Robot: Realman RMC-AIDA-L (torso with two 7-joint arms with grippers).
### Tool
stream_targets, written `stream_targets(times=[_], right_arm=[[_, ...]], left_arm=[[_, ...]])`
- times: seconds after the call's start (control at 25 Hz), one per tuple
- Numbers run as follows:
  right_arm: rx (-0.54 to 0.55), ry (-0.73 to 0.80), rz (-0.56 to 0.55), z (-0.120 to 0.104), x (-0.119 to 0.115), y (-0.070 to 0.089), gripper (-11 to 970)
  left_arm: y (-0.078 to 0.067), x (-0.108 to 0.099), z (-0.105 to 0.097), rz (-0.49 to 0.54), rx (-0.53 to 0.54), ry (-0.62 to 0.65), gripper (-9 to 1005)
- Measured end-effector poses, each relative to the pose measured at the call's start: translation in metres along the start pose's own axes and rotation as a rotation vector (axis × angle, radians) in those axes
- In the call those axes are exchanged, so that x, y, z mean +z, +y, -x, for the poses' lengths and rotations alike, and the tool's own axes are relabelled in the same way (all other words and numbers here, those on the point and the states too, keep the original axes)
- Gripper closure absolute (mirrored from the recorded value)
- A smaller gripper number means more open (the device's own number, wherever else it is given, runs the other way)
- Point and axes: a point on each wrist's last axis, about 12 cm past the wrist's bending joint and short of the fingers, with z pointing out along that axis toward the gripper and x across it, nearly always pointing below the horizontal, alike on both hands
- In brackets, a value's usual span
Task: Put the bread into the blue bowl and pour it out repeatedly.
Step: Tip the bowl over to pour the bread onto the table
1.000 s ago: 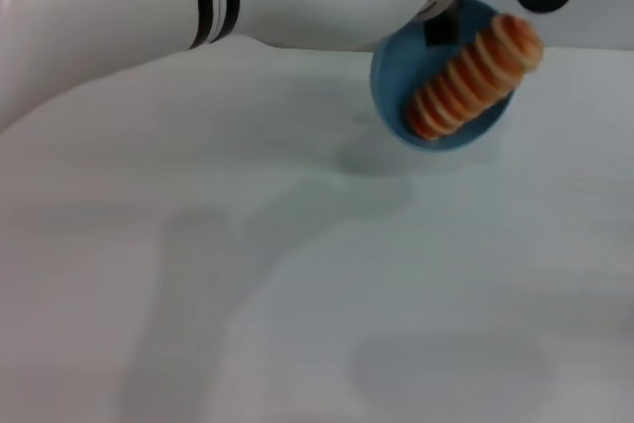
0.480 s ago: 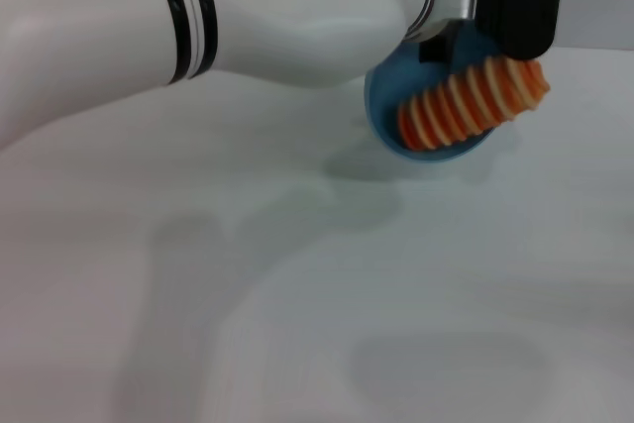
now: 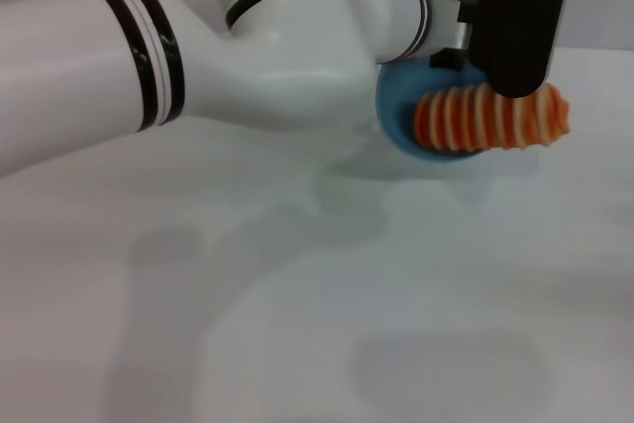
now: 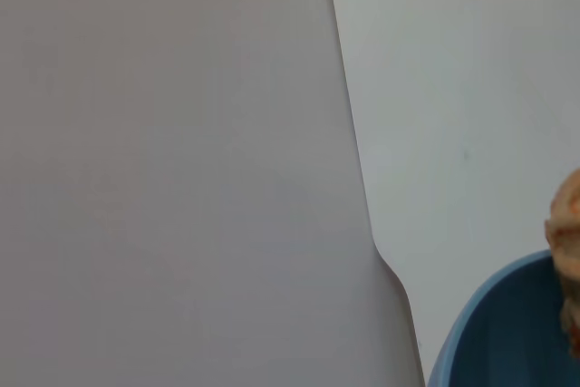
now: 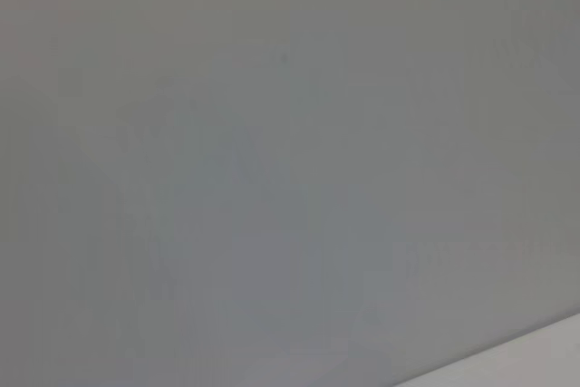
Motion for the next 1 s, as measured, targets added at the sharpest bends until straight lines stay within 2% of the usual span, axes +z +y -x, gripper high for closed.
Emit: stream_targets(times=[0.32, 0.56, 0.72, 1.0], right_arm=[[-0.002, -0.004, -0.002, 0.002, 0.002, 0.000, 243], [-0.005, 0.010, -0.019, 0.002, 0.003, -0.002, 243], [-0.006, 0.009, -0.020, 0.002, 0.003, -0.003, 244], [-0.008, 0.007, -0.017, 0.003, 0.005, -0.002, 244]], left_arm=[[-0.015, -0.002, -0.002, 0.037, 0.053, -0.081, 997], [-0.010, -0.010, 0.000, 0.144, 0.036, -0.183, 997], [-0.012, -0.012, 0.002, 0.175, 0.044, -0.221, 997], [-0.015, -0.015, 0.003, 0.237, 0.190, -0.250, 998]])
